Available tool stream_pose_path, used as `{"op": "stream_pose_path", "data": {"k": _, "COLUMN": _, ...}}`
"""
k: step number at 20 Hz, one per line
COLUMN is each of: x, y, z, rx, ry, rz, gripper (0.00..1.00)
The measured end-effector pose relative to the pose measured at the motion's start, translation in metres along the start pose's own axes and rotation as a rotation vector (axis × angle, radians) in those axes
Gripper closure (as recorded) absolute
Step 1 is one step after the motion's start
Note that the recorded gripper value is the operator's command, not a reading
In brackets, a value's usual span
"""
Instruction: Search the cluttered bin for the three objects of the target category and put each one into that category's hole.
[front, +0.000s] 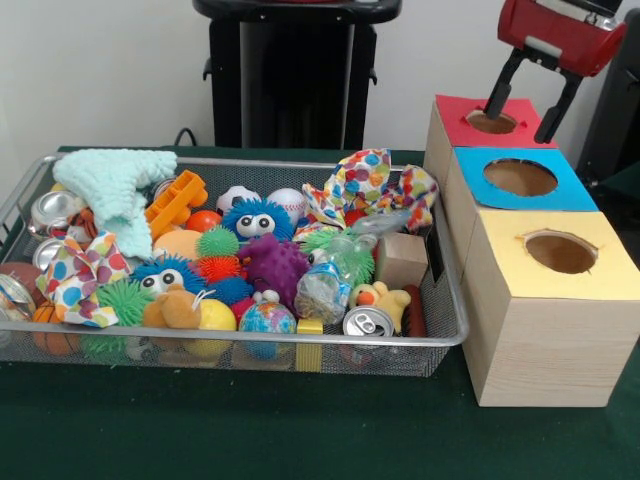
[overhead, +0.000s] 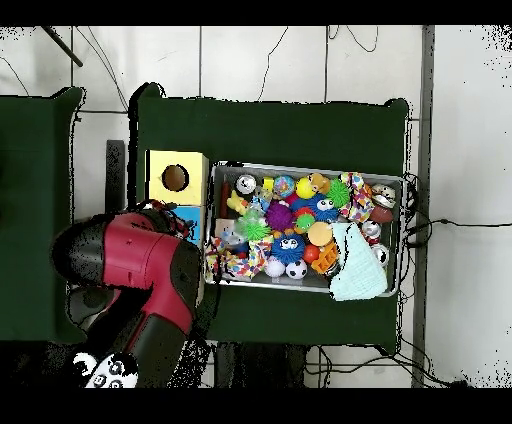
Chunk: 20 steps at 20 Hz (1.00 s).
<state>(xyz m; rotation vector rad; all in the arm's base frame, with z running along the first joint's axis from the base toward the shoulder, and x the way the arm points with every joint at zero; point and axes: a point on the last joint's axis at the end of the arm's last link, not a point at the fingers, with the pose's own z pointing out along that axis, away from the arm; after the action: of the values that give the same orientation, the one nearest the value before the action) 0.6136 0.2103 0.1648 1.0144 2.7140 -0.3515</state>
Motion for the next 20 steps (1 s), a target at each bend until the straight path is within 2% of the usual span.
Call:
{"op": "stream_pose_path", "data": {"k": 13, "x": 0.0, "y": 0.0, "z": 0.001, "rx": 0.001, "ry": 0.0, "rz": 0.0, "gripper": 0.0}}
{"op": "stream_pose_path", "data": {"k": 19, "x": -0.03, "y": -0.017, "z": 0.004, "rx": 0.002, "ry": 0.003, "rz": 0.054, "gripper": 0.0}}
{"op": "stream_pose_path", "data": {"k": 20, "x": -0.048, "y": -0.03, "z": 0.006, "rx": 0.0, "ry": 0.001, "rz": 0.091, "gripper": 0.0}}
